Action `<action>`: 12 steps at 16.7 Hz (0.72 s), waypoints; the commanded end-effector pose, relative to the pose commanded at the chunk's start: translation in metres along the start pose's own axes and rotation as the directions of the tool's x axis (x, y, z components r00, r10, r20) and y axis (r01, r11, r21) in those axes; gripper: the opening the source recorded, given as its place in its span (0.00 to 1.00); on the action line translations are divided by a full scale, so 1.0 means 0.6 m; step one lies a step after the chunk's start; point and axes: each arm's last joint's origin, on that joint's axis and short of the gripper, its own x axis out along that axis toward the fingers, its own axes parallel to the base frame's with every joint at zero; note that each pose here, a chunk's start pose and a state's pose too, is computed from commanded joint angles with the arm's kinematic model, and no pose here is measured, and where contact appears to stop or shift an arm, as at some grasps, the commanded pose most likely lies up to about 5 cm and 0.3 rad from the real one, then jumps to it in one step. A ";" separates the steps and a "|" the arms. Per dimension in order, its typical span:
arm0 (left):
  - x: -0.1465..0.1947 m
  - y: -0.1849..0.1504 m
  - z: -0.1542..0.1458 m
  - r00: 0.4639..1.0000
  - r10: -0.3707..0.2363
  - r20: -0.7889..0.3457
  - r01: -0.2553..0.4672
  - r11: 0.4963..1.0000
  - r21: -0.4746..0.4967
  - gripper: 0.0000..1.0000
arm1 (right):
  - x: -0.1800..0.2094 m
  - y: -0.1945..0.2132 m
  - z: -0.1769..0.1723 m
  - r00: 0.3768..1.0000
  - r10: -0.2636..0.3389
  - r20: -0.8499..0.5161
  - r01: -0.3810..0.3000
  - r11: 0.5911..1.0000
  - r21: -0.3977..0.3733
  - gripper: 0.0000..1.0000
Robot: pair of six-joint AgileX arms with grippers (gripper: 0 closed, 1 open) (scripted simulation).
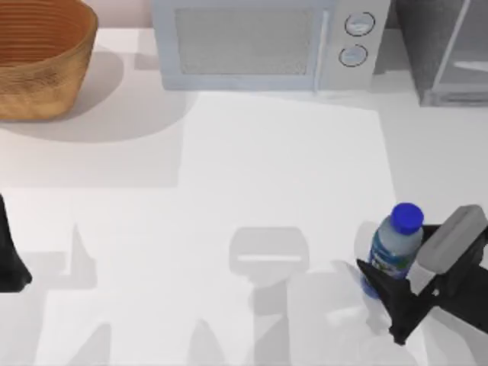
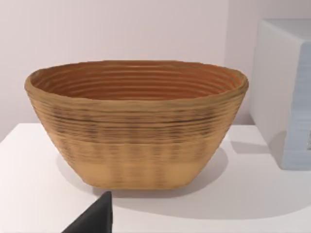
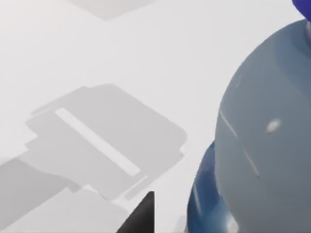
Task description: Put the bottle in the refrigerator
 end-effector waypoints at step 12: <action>0.000 0.000 0.000 1.000 0.000 0.000 0.000 1.000 0.000 1.00 | 0.000 0.000 0.000 1.000 0.000 0.000 0.000 1.000 0.000 0.01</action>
